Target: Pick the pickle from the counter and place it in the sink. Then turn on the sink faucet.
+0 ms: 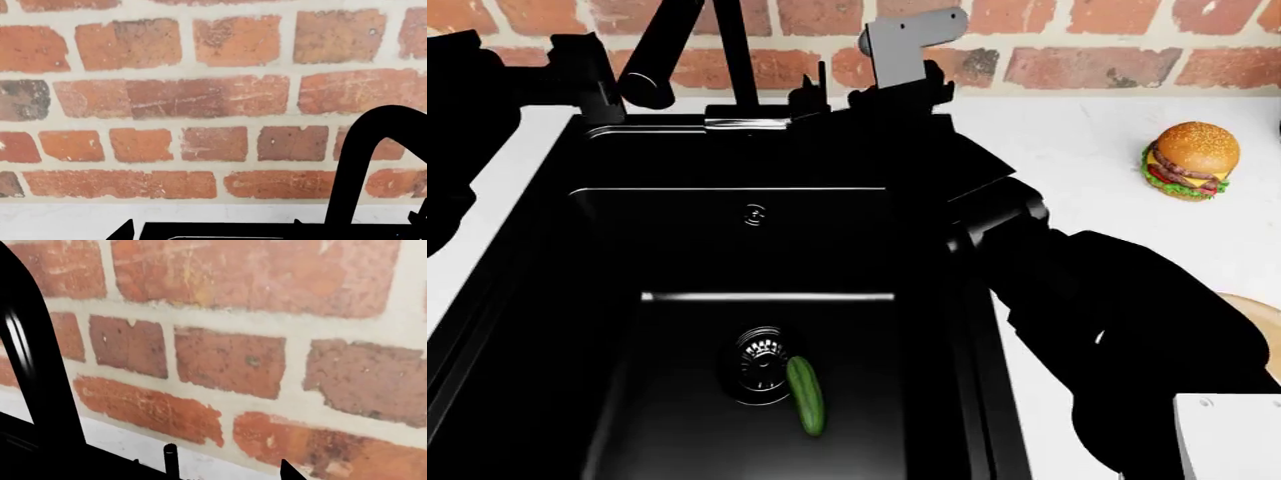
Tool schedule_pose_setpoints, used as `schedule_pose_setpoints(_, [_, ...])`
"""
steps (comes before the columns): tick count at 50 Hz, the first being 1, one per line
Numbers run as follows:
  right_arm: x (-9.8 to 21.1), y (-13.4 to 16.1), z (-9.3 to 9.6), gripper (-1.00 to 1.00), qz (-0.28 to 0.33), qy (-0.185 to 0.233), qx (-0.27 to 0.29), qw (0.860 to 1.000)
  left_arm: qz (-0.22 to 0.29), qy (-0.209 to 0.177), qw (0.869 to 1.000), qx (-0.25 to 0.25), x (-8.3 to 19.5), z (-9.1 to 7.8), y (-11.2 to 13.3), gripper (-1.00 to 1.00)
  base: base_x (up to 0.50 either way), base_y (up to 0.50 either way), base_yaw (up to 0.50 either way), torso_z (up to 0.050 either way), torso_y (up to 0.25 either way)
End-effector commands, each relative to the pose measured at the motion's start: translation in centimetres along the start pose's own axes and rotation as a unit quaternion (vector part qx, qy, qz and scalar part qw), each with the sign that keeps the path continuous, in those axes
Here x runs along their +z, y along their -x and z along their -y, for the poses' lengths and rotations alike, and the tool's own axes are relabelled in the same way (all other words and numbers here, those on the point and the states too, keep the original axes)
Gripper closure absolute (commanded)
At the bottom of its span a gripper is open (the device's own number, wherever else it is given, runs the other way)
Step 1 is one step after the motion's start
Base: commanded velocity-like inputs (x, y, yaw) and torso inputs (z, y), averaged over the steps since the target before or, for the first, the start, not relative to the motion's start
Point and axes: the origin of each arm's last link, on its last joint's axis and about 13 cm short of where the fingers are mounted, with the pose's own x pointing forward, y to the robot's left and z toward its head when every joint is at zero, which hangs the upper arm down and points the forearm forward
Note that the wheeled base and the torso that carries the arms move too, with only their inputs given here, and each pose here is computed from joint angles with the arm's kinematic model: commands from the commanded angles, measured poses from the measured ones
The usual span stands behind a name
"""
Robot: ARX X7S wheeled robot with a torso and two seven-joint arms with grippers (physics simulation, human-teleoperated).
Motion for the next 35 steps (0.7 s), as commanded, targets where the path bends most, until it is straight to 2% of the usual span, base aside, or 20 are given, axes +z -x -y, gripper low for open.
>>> schedule_pose_setpoints(1, [1.5,-0.3,-0.1,-1.00,0.023,0.004,0.006,1.000,0.002,0.003,1.000,0.001,-0.2,-0.2,-0.1,-1.00,0.00,0.00,0.00,0.000,0.000])
schedule_pose_setpoints(9, [1.5,-0.3,0.1,-1.00,0.023,-0.004,-0.023,0.999,0.001,0.006,1.000,0.001,-0.4,-0.3,0.0,-1.00,0.00,0.00,0.00,0.000,0.000])
schedule_pose_setpoints(22, [0.3,0.0,-0.1,-1.00,-0.032,-0.013,-0.004,0.999,-0.004,0.007,1.000,0.001,-0.8,-0.2,-0.1,-1.00,0.00,0.00,0.00,0.000,0.000])
schedule_pose_setpoints(35, [-0.1,0.1,0.2,-1.00,-0.034,-0.021,-0.022,0.999,-0.005,0.012,1.000,0.001,-1.1,-0.3,-0.1,-1.00,0.00,0.00,0.00,0.000,0.000])
